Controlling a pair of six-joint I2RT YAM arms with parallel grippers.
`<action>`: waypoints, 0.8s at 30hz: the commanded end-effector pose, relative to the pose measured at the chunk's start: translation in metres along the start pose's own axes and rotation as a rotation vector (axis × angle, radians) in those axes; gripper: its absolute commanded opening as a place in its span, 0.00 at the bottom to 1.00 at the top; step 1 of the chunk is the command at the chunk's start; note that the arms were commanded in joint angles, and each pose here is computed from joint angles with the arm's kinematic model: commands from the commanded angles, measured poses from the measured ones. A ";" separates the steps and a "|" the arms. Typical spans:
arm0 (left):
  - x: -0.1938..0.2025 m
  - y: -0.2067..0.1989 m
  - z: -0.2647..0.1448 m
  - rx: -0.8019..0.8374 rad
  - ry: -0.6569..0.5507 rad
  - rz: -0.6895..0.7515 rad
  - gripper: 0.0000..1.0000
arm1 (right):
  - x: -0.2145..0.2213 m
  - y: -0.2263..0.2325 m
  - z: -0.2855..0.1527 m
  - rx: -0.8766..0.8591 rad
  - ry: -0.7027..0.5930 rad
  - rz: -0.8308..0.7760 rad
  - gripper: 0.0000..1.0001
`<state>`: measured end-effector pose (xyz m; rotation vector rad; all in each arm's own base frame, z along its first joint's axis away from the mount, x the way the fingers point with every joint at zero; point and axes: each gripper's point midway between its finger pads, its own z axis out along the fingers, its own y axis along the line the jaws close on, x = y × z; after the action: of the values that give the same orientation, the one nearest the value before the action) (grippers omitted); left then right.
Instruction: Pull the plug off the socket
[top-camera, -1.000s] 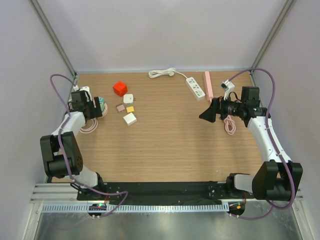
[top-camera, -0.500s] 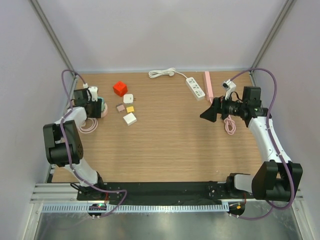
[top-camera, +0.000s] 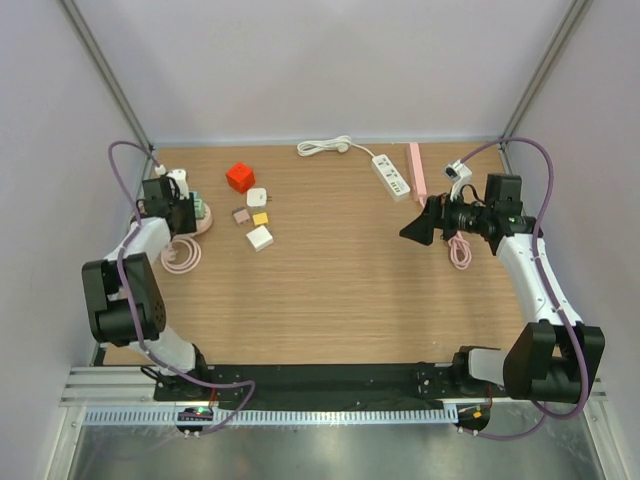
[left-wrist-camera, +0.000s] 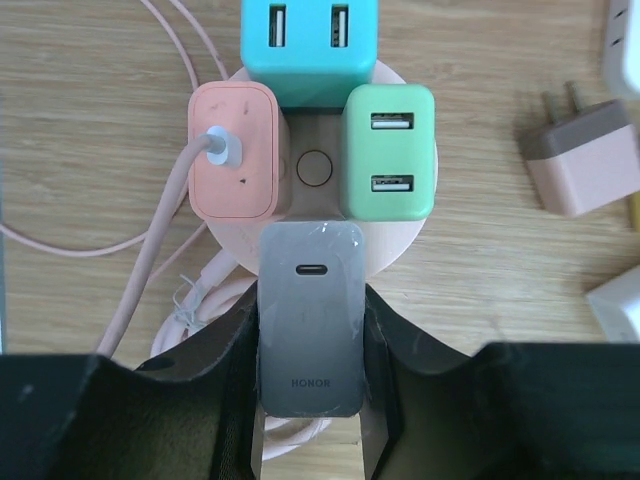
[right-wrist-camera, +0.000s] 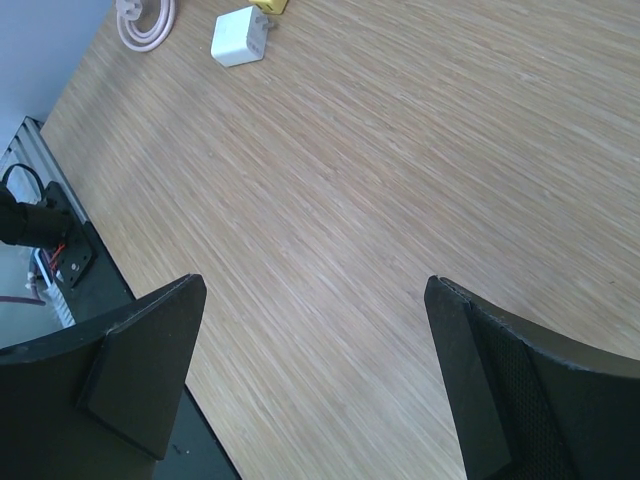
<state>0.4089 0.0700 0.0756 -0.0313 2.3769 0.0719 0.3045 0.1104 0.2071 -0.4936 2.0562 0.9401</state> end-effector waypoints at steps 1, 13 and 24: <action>-0.088 0.001 -0.057 -0.014 -0.320 -0.145 0.00 | -0.011 0.007 -0.002 -0.027 -0.042 -0.024 1.00; -0.099 -0.080 -0.132 0.413 -0.412 -0.396 0.00 | -0.022 0.025 0.003 -0.125 -0.171 0.064 1.00; -0.088 -0.150 -0.208 0.675 -0.469 -0.403 0.00 | -0.010 0.044 0.024 -0.193 -0.126 0.087 0.98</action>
<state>0.3402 -0.0637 0.2054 -0.2935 2.0248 -0.6914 0.2927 0.1515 0.2154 -0.4019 1.9408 1.2006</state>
